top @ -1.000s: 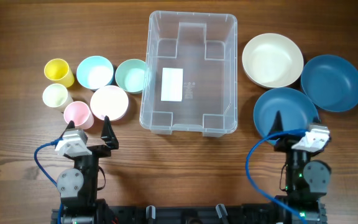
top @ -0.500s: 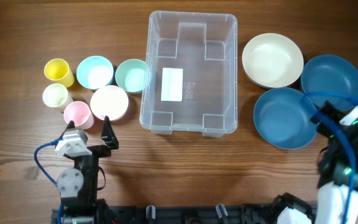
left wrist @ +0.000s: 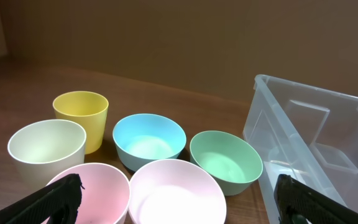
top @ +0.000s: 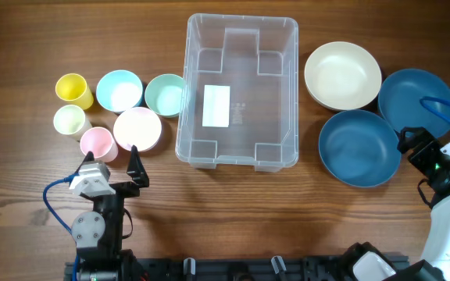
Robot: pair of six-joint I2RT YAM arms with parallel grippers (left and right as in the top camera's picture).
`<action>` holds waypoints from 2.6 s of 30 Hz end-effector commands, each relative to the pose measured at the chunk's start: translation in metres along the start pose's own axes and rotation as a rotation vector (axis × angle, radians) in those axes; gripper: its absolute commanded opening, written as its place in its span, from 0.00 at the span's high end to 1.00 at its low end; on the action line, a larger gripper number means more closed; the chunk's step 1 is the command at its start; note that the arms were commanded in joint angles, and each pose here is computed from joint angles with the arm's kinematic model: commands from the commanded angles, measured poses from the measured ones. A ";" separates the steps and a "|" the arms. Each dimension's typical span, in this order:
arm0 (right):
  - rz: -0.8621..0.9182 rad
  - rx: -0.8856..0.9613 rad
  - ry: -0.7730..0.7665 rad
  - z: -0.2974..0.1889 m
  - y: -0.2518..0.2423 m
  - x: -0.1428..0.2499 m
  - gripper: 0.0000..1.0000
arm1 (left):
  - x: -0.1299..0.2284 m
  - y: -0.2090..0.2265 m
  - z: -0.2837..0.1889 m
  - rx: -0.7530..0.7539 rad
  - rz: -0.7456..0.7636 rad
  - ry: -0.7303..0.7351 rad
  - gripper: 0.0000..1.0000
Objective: Pack container
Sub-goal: 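Move the right gripper to the rim of the front teal bowl and grasp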
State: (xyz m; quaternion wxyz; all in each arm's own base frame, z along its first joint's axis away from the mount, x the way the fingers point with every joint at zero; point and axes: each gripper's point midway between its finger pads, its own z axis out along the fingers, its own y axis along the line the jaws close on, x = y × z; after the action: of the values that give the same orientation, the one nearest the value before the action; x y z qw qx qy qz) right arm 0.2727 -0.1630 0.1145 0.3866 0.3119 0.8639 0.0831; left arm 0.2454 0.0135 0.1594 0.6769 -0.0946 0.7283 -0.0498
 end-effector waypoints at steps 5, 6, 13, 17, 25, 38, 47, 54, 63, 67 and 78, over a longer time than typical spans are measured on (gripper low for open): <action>-0.114 0.059 0.048 -0.005 -0.008 0.005 0.02 | 0.003 -0.003 0.000 0.015 0.020 0.002 0.00; -0.115 0.075 0.050 -0.005 -0.011 0.005 0.04 | 0.003 -0.003 0.000 0.015 0.020 0.002 0.00; -0.107 0.229 0.130 -0.002 -0.038 0.021 0.16 | 0.003 -0.003 0.000 0.015 0.020 0.002 0.00; -0.134 0.209 0.208 0.010 -0.033 0.038 0.17 | 0.003 -0.003 0.000 0.015 0.020 0.002 0.00; -0.192 0.203 0.352 0.034 -0.029 0.069 0.17 | 0.003 -0.002 0.000 0.014 0.020 0.002 0.00; -0.161 0.226 0.395 0.040 -0.036 0.080 0.54 | 0.003 -0.003 0.000 0.015 0.020 0.002 0.00; -0.160 0.226 0.398 0.040 -0.037 0.081 0.66 | 0.003 -0.003 0.000 0.015 0.020 0.002 0.00; -0.159 0.226 0.401 0.040 -0.037 0.082 0.73 | 0.003 -0.003 0.000 0.015 0.020 0.002 0.00; -0.159 0.226 0.401 0.040 -0.037 0.082 0.82 | 0.003 -0.003 0.000 0.015 0.020 0.002 0.00; -0.155 0.227 0.415 0.042 -0.039 0.085 0.83 | 0.003 -0.003 0.000 0.015 0.020 0.002 0.00; -0.081 0.220 0.459 0.049 -0.039 0.096 0.96 | 0.003 -0.003 0.000 0.015 0.020 0.002 0.00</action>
State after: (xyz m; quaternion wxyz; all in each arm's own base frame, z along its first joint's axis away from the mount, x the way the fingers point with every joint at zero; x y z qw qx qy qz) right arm 0.2400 -0.1399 0.0070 0.1540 0.2788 0.9470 0.0425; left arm 0.2454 0.0135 0.1593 0.6767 -0.0946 0.7284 -0.0498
